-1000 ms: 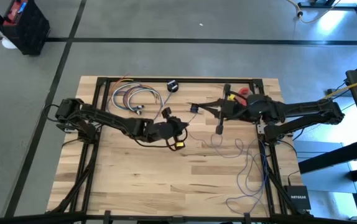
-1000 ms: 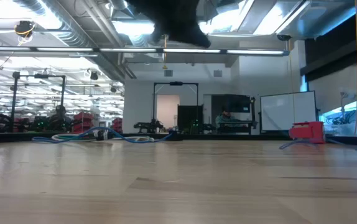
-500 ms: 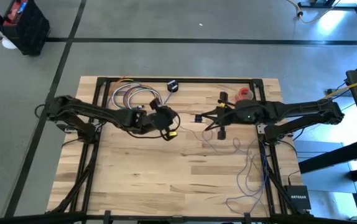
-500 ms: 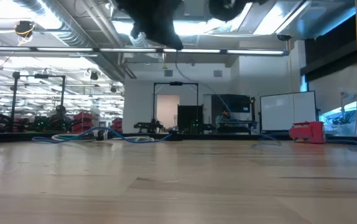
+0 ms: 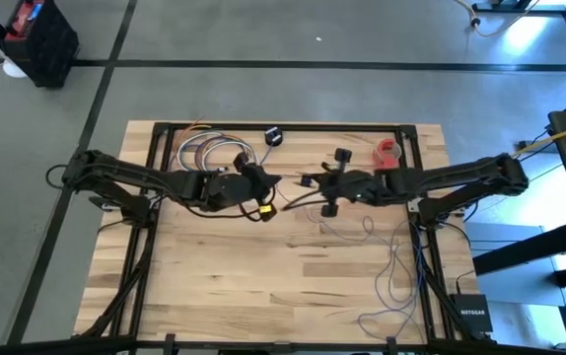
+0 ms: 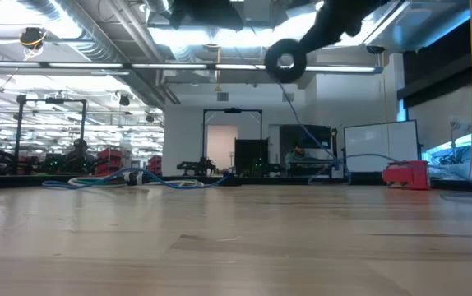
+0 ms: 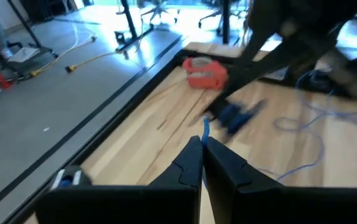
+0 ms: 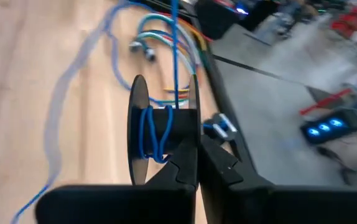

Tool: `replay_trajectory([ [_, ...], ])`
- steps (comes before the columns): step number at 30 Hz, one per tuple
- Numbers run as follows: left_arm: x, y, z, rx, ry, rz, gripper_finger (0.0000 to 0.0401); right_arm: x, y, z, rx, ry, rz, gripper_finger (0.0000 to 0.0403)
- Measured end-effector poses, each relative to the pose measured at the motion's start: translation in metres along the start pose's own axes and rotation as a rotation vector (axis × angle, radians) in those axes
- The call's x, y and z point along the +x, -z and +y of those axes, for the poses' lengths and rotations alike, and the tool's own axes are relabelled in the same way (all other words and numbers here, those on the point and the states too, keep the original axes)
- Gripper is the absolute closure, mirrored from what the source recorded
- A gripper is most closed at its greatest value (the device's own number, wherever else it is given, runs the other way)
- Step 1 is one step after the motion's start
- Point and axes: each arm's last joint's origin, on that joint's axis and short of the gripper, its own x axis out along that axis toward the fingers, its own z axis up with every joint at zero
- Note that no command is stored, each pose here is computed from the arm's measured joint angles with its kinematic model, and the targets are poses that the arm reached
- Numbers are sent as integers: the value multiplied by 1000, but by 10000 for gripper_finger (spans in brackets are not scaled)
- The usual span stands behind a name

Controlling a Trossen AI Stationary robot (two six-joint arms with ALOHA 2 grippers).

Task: Coil cords
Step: Coil the blue wire onto the black spool

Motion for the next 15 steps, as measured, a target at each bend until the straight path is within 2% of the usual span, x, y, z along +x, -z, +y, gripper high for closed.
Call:
replay_trajectory([
  [8,-1,-8,-9,-22,54,-86,396,23,-9,4,2,96,-61,398],
  [15,19,1,-24,0,68,-111,396,22,-24,1,44,81,-221,398],
])
